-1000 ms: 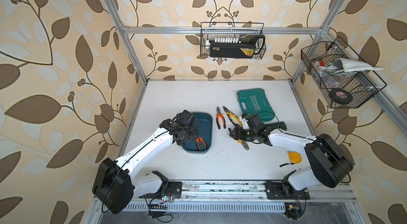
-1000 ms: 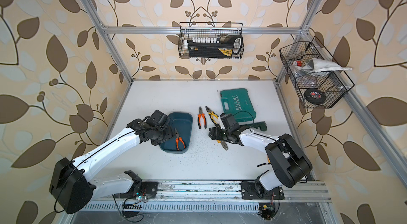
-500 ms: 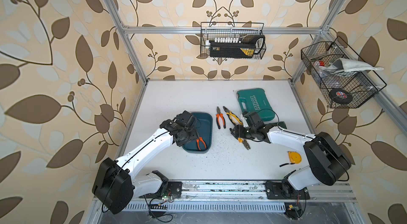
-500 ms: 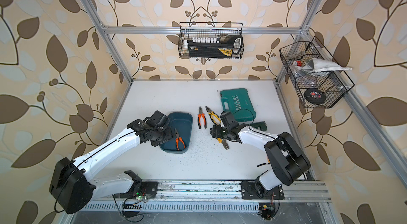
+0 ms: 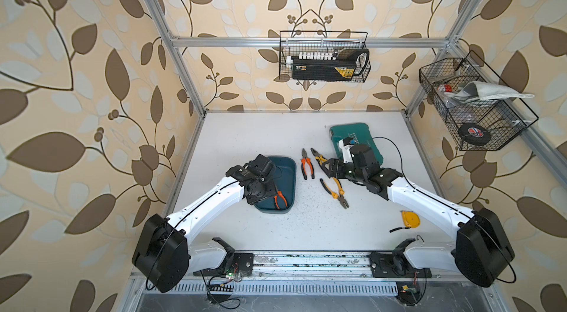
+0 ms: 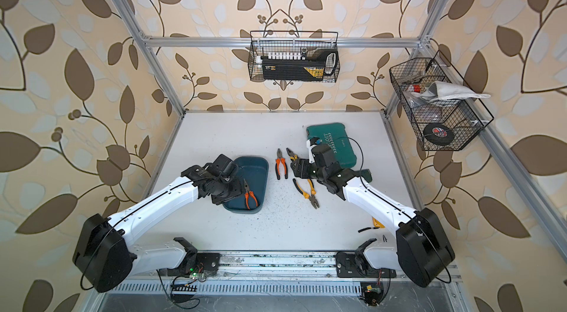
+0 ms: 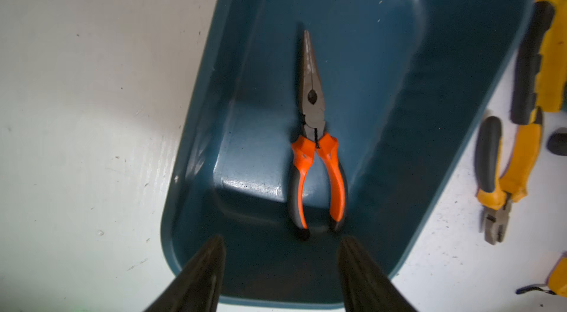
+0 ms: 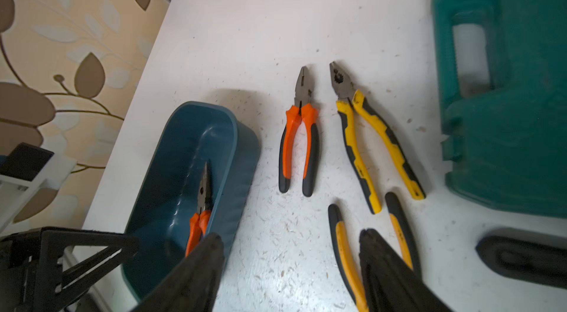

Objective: Take the pliers out of the storage box
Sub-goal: Place the pliers at the center of the board, then pick up the pliers from the storage box.

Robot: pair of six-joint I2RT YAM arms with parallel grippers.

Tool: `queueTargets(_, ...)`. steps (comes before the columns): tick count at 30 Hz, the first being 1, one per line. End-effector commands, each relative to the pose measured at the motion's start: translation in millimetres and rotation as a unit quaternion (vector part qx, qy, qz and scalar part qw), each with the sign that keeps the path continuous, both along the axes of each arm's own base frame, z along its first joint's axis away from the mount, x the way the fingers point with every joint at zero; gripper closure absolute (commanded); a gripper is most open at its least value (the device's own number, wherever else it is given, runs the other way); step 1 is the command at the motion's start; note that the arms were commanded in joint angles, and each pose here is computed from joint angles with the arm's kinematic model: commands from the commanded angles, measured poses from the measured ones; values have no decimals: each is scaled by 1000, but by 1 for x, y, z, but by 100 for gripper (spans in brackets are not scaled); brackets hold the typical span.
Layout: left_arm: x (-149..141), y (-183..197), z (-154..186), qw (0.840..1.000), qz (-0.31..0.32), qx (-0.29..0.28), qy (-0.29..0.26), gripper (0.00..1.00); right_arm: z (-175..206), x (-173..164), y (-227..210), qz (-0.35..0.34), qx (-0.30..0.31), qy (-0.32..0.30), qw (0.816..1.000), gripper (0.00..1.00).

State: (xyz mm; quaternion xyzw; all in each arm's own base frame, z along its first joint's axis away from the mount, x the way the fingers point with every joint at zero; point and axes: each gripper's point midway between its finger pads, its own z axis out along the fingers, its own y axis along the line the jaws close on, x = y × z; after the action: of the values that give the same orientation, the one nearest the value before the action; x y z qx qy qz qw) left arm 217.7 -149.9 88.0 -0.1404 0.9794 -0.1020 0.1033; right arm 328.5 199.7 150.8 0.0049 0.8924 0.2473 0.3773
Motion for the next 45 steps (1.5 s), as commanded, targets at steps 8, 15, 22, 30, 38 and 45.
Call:
queueTargets(8,19,-16,-8,1000,28,-8,12,38,-16,-14,-45,-80,-62,-66,993,28)
queueTargets(15,48,-32,-21,999,44,-3,12,40,-32,-7,-33,-66,-66,-28,995,27)
queueTargets(22,68,-38,-43,998,44,39,35,47,-39,-6,-29,-61,-68,-12,996,27)
queueTargets(30,53,-32,-40,996,48,59,53,37,-42,-5,-25,-57,-66,-5,996,27)
queueTargets(38,29,-47,-41,996,28,71,56,30,-46,-4,-23,-54,-65,3,996,28)
queueTargets(45,17,-37,-30,998,51,38,26,37,-49,-4,-22,-53,-66,8,996,27)
